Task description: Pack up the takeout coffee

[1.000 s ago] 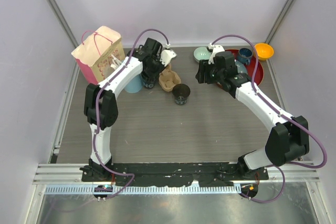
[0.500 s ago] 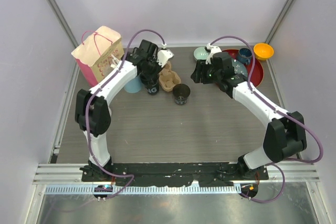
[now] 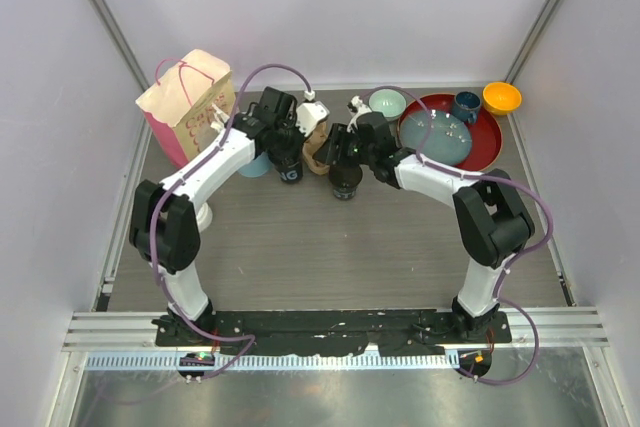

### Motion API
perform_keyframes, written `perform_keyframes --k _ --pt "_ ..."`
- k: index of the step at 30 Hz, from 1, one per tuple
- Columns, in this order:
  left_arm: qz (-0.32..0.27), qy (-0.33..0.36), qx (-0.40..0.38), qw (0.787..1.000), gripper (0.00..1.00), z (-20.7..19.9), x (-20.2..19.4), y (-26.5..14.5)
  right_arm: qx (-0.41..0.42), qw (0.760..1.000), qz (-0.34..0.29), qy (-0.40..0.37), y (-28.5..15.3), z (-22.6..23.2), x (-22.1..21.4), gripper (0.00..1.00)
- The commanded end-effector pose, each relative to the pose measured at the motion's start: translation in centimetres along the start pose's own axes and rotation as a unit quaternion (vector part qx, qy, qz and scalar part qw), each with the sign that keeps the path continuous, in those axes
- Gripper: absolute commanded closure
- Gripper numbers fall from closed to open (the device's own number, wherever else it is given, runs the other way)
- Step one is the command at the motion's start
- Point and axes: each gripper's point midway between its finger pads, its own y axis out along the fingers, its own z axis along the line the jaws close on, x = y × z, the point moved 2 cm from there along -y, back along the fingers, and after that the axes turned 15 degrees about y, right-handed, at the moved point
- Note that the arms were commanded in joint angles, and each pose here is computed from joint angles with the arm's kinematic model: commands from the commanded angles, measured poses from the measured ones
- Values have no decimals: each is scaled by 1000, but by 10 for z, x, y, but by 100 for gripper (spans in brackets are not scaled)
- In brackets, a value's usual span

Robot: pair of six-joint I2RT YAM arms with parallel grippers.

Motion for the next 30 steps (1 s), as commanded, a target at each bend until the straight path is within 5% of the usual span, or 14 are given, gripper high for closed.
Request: perform_keyframes --k 1,19,30 --pt "-54 54 52 996 100 8 30 -27 83 996 -45 5 -1 51 30 47" --pt "-39 123 160 979 100 19 43 -62 80 995 -59 -13 -12 57 37 47" --pt "-76 118 142 980 100 8 62 -107 76 994 -72 -40 -30 64 44 47"
